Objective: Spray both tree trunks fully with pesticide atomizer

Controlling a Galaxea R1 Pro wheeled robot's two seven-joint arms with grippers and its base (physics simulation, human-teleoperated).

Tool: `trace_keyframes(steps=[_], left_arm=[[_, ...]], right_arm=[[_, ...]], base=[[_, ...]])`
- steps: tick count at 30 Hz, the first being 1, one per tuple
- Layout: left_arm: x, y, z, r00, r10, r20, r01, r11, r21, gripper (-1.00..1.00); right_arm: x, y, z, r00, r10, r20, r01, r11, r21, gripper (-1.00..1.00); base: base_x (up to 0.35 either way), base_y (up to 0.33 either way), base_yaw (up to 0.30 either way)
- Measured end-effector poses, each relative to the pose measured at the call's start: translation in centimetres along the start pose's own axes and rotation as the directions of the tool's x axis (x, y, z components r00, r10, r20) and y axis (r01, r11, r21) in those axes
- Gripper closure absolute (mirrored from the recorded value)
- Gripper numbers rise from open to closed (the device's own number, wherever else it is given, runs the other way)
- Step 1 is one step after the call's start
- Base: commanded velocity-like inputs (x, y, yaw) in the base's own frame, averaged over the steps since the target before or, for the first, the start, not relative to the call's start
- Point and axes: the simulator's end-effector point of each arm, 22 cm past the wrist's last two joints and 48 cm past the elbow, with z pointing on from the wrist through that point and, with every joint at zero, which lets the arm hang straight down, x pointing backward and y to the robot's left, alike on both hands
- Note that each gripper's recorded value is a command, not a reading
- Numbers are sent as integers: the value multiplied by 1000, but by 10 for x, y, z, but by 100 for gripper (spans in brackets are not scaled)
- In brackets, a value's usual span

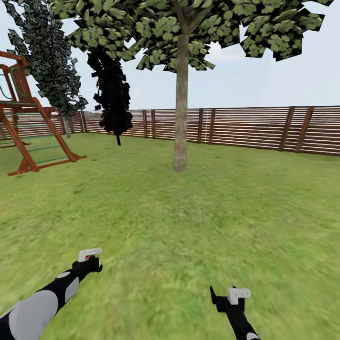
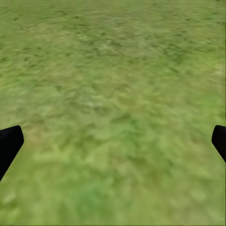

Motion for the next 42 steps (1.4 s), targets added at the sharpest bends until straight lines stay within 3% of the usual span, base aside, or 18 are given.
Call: trace_keyframes(steps=[42], left_arm=[[0,0,0,1000,0,0,0,1000,0,100]], right_arm=[[0,0,0,1000,0,0,0,1000,0,-100]], base=[[338,0,0]])
